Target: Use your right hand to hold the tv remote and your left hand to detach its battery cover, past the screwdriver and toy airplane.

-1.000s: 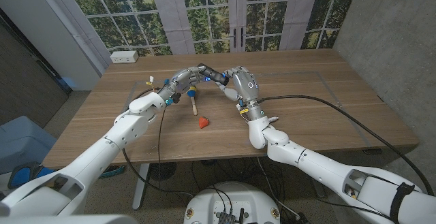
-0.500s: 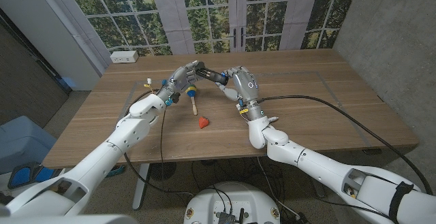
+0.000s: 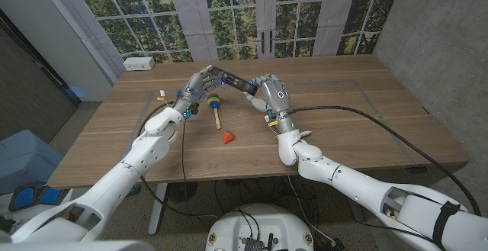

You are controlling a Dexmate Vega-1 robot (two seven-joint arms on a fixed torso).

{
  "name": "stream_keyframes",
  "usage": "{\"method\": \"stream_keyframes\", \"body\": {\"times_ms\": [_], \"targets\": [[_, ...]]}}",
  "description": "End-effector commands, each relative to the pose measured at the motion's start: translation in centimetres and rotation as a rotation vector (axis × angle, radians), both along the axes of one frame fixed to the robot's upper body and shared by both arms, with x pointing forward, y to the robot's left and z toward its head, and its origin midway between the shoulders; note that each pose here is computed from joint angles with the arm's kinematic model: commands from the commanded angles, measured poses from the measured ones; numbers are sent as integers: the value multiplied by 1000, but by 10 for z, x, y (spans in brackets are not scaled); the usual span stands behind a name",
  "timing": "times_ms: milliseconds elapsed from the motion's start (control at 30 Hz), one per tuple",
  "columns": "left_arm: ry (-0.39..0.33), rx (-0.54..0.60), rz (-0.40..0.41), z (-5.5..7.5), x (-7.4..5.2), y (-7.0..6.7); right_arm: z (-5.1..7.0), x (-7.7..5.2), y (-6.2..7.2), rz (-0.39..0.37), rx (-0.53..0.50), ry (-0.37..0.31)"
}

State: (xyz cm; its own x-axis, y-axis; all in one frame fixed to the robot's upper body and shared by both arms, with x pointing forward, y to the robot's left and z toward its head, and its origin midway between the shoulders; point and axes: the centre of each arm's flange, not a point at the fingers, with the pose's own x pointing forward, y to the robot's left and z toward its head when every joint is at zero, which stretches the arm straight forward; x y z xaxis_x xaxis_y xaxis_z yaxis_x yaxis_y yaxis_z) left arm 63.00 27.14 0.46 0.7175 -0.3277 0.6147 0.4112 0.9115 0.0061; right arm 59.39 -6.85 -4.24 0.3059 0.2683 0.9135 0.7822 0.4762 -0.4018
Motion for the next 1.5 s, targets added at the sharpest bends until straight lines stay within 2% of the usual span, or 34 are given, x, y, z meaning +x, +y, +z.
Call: {"method": "stream_keyframes", "body": {"times_ms": [33, 300, 567, 633, 1067, 1500], "targets": [[-43, -33, 59, 0, -5, 8, 2, 1, 4, 5, -5, 4], [-130, 2, 185, 2, -16, 11, 3, 2, 4, -2, 1, 16], [-161, 45, 250, 2, -23, 12, 1, 3, 2, -12, 15, 34], [-142, 61, 270, 1, -26, 12, 1, 3, 2, -14, 21, 43], [-163, 223, 404, 6, -43, 11, 2, 0, -8, -42, 66, 96], [-130, 381, 452, 12, -49, 4, 1, -4, -21, -72, 109, 135]]}}
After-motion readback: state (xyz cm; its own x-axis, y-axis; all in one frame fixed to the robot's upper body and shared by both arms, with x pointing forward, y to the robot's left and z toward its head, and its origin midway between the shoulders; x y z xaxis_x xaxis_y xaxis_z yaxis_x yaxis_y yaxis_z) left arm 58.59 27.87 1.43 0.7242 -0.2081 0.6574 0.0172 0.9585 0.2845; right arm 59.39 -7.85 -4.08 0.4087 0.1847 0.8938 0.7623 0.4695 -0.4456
